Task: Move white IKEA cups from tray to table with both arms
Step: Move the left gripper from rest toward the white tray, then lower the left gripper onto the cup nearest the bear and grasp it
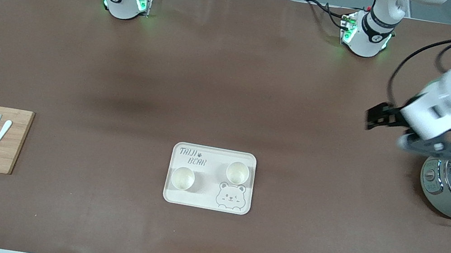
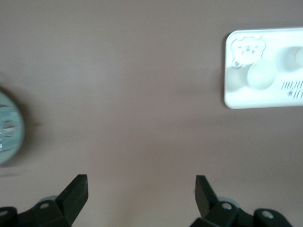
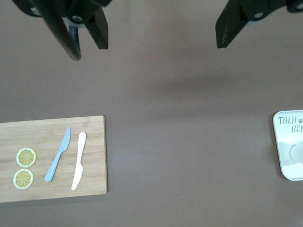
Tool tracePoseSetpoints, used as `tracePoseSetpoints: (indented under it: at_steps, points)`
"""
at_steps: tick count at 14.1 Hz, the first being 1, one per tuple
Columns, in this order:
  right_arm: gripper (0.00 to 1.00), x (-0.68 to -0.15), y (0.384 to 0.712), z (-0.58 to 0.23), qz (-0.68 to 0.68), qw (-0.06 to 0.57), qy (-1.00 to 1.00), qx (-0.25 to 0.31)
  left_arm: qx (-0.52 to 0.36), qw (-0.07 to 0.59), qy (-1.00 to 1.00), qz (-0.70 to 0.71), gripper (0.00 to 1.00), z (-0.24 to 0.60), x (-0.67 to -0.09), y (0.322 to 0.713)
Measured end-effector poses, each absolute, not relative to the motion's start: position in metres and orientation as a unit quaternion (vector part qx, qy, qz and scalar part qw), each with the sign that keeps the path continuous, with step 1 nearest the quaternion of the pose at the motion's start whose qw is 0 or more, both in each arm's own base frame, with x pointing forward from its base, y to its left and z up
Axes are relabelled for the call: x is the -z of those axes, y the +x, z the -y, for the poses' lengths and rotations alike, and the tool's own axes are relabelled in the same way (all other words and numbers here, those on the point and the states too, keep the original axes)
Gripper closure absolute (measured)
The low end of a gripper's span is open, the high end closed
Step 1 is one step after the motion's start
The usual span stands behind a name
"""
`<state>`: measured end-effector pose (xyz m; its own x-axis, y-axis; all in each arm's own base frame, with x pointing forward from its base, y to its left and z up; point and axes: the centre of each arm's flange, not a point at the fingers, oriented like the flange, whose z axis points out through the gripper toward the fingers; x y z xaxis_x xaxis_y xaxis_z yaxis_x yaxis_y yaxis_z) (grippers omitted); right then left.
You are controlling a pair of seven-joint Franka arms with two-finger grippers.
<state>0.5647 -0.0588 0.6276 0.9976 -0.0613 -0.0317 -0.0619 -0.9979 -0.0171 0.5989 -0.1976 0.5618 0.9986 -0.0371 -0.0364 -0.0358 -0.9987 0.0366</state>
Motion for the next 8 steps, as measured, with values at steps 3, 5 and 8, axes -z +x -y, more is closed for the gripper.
tracePoseSetpoints:
  at_steps: [3,5,8]
  points:
    - [0.00,-0.628,0.565,0.067,-0.038,0.009,-0.999,-0.012,0.010,0.013,1.000,0.000,0.00,0.295,-0.497,0.620]
    - [0.00,-0.628,0.564,0.070,-0.041,0.009,-0.999,-0.011,-0.002,0.021,1.000,-0.006,0.00,0.339,-0.458,0.626]
    - [0.00,-0.627,0.565,0.068,-0.040,0.010,-0.999,-0.012,-0.019,0.036,0.999,-0.005,0.00,0.394,-0.410,0.629]
